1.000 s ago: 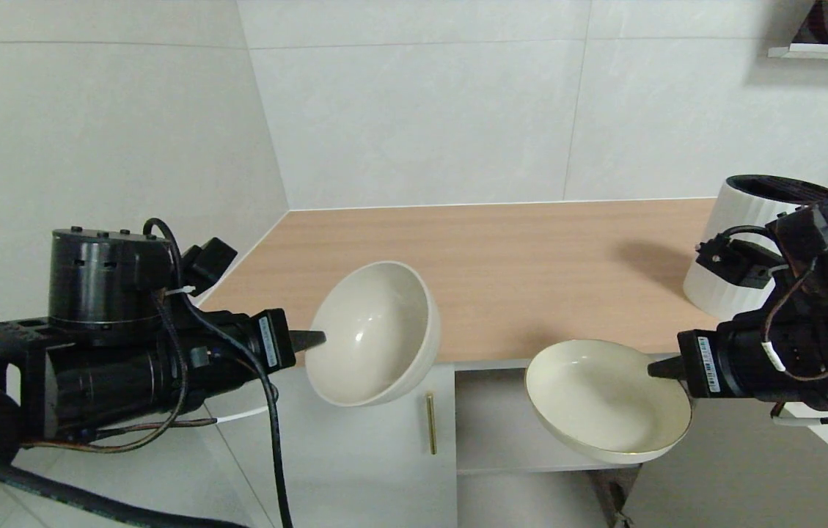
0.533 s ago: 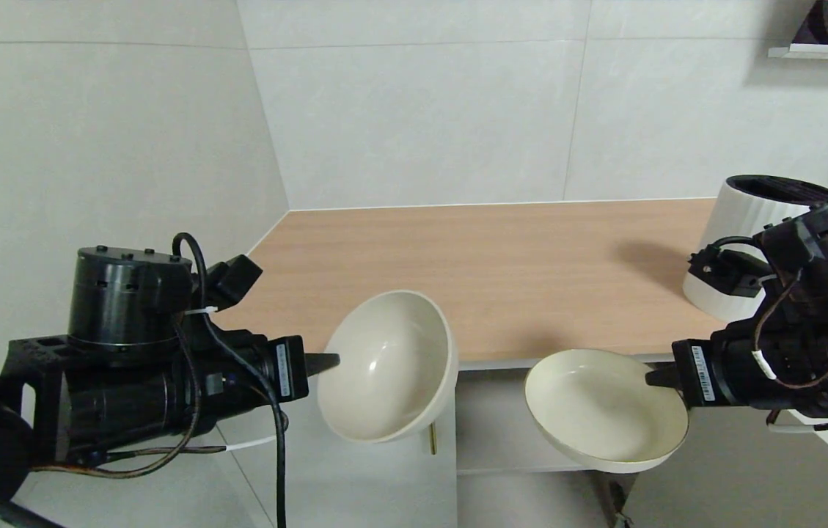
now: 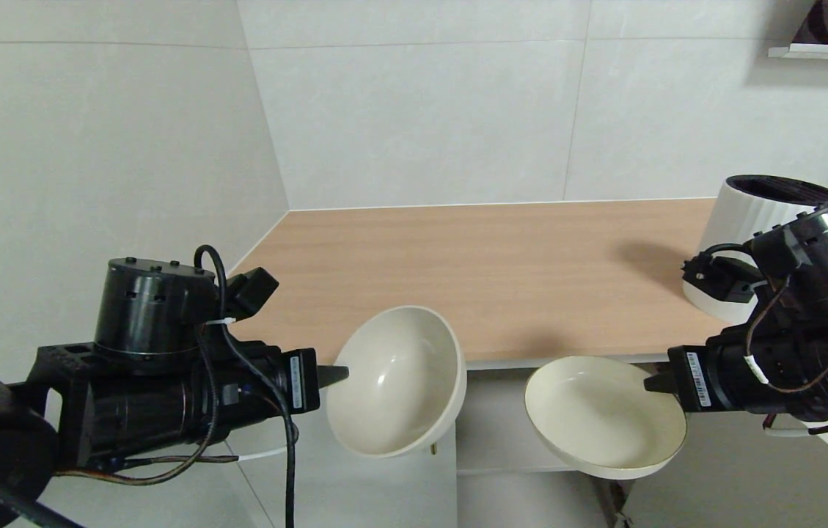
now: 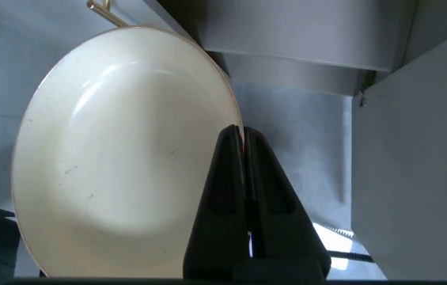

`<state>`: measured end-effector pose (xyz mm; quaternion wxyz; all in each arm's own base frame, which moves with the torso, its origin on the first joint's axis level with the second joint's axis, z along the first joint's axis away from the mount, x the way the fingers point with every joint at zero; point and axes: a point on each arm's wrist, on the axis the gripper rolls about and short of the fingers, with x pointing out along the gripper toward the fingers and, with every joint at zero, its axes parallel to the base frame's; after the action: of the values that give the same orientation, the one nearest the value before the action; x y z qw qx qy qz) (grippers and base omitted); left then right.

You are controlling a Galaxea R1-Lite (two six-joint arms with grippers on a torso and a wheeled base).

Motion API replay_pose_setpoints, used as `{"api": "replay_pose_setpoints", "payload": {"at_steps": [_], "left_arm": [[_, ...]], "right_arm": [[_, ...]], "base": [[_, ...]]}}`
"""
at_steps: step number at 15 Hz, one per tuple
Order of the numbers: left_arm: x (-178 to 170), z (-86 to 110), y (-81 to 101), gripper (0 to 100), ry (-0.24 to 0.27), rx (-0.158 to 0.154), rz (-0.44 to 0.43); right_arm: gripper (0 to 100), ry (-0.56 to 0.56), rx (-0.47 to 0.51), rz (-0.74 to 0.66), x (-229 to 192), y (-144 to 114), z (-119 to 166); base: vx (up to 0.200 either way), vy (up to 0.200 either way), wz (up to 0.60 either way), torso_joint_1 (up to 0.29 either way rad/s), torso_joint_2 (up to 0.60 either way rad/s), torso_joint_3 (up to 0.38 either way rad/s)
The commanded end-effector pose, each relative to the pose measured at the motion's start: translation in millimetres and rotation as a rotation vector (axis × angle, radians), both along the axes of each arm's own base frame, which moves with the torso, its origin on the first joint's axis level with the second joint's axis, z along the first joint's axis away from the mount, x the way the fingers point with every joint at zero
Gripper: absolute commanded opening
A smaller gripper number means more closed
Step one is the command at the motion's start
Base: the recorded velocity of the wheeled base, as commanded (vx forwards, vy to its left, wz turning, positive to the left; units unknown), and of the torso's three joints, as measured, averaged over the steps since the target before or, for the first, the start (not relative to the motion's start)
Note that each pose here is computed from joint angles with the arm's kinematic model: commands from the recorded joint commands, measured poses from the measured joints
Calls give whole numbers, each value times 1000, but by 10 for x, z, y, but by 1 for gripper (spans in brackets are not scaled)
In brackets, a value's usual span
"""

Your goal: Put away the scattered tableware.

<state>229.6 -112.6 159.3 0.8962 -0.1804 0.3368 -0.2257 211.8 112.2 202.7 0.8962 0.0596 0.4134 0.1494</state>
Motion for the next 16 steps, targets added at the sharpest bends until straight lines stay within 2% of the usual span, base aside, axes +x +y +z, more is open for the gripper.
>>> {"api": "replay_pose_setpoints", "payload": {"at_steps": [1,4,16], "left_arm": [[9,-19,-7,0,6,3,-1],[9,-19,-7,0,6,3,-1],[8,-14,-7,0,4,1,-1]], "right_arm": [[0,4,-2,1,6,6,-11],[0,7,-3,0,13,6,-18],[0,23,-12,0,45,23,-63]], "base": [[0,0,0,0,0,0],[0,0,0,-103,246,146],[0,0,0,-182,472,280]]}}
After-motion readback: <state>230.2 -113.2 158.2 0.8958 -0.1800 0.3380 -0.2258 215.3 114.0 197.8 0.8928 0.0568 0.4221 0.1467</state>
